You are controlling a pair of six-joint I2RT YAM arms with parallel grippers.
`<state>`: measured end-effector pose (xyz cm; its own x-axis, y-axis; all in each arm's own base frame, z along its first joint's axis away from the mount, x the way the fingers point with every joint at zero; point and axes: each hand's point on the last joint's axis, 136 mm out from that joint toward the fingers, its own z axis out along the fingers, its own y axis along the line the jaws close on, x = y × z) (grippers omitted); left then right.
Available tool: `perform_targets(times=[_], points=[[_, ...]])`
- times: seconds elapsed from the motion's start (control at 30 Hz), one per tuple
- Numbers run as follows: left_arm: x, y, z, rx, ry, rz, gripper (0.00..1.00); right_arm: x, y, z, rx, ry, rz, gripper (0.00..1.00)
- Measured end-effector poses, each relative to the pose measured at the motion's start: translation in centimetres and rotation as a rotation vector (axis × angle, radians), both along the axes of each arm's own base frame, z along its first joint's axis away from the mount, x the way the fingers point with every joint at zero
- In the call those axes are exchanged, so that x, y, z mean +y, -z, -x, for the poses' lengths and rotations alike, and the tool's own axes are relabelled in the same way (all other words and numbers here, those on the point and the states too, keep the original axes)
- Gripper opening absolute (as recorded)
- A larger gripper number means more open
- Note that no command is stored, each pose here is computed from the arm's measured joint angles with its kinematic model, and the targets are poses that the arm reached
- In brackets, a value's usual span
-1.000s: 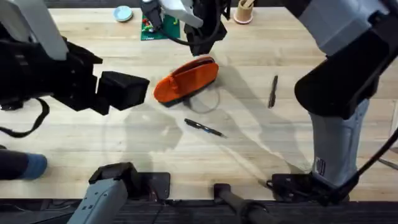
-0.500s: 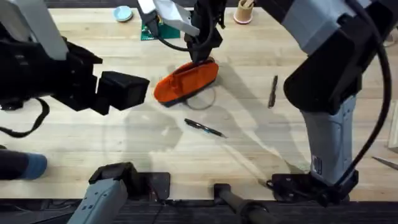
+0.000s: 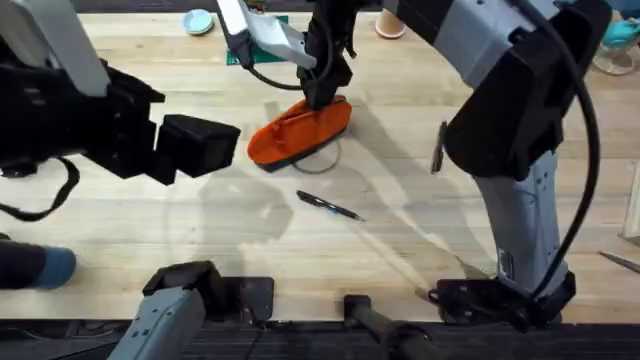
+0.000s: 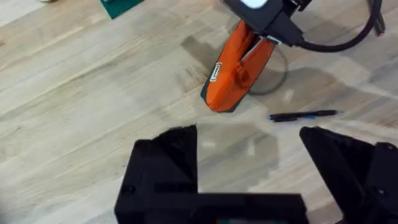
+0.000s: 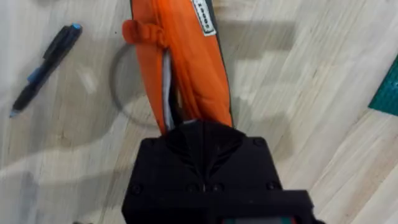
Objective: Unzip the bag, pick up the pens from the table one at a time and place them inside, then zip the bag closed.
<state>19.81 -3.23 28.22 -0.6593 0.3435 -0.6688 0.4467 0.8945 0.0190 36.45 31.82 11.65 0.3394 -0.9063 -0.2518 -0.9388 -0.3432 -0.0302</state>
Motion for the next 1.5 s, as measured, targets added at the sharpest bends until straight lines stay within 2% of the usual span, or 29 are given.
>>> perform_targets(times=[0.37, 0.53, 0.77, 0.83, 0.9, 1.07, 1.13, 1.5], points=[[0.0, 0.0, 0.0, 0.0, 0.0, 0.0, 0.994, 0.2, 1.3, 0.2, 0.034, -0.001, 0.006, 0.032], [0.0, 0.0, 0.0, 0.0, 0.0, 0.0, 0.995, 0.1, 2.2, 0.7, 0.072, -0.002, 0.016, 0.084], [0.0, 0.0, 0.0, 0.0, 0.0, 0.0, 0.995, -0.1, 2.2, 1.2, 0.094, -0.001, 0.027, 0.087], [0.0, 0.0, 0.0, 0.0, 0.0, 0.0, 0.995, -0.1, 2.2, 1.2, 0.095, 0.001, 0.026, 0.167], [0.0, 0.0, 0.0, 0.0, 0.0, 0.0, 0.995, -0.1, 2.2, 1.2, 0.097, 0.004, 0.026, 0.316], [0.0, 0.0, 0.0, 0.0, 0.0, 0.0, 0.995, -0.1, 2.2, 1.2, 0.097, 0.002, 0.025, 0.958], [0.0, 0.0, 0.0, 0.0, 0.0, 0.0, 0.995, -0.1, 2.2, 1.2, 0.097, 0.005, 0.025, 0.992], [0.0, 0.0, 0.0, 0.0, 0.0, 0.0, 0.994, 0.1, 2.1, 1.3, 0.111, 0.007, 0.003, 0.996]])
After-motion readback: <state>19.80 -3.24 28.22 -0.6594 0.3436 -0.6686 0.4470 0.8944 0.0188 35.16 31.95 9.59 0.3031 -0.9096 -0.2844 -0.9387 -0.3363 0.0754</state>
